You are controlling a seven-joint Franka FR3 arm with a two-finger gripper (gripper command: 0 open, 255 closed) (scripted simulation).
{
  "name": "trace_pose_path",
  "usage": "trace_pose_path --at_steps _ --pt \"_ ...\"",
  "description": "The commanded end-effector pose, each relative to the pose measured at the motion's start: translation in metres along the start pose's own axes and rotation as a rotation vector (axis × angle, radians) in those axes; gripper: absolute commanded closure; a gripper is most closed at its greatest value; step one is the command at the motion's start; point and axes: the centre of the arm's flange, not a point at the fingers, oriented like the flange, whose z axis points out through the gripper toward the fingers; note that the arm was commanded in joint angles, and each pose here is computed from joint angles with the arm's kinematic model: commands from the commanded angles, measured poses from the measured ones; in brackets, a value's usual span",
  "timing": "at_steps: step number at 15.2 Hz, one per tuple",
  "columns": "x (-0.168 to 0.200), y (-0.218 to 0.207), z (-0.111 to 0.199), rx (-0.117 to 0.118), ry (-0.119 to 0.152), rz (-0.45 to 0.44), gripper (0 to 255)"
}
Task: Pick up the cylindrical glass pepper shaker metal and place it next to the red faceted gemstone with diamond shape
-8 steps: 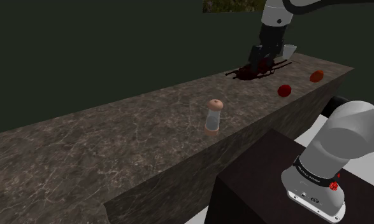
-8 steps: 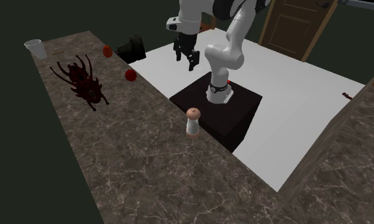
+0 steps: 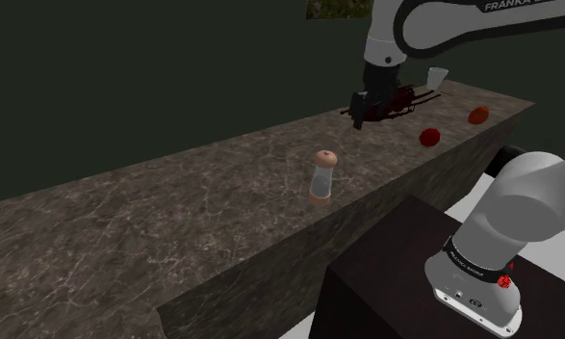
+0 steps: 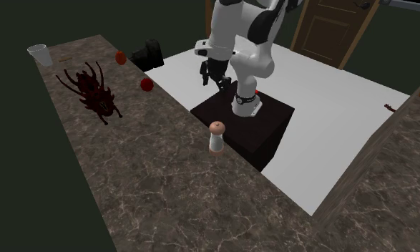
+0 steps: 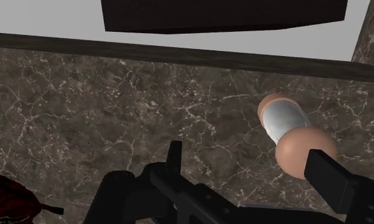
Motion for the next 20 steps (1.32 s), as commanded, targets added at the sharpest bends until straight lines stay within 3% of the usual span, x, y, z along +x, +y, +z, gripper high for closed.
trace_pose_path --at_steps 1,9,16,20 --pt "0.004 -0.024 0.014 -0.008 0.008 -0.012 0" --pt "0.021 -0.114 0.07 -0.043 0.032 -0.063 0" --pt "0.022 -0.112 0.107 -0.043 0.032 -0.063 0" --pt "0.023 -0.112 0.11 -0.043 0.032 -0.063 0"
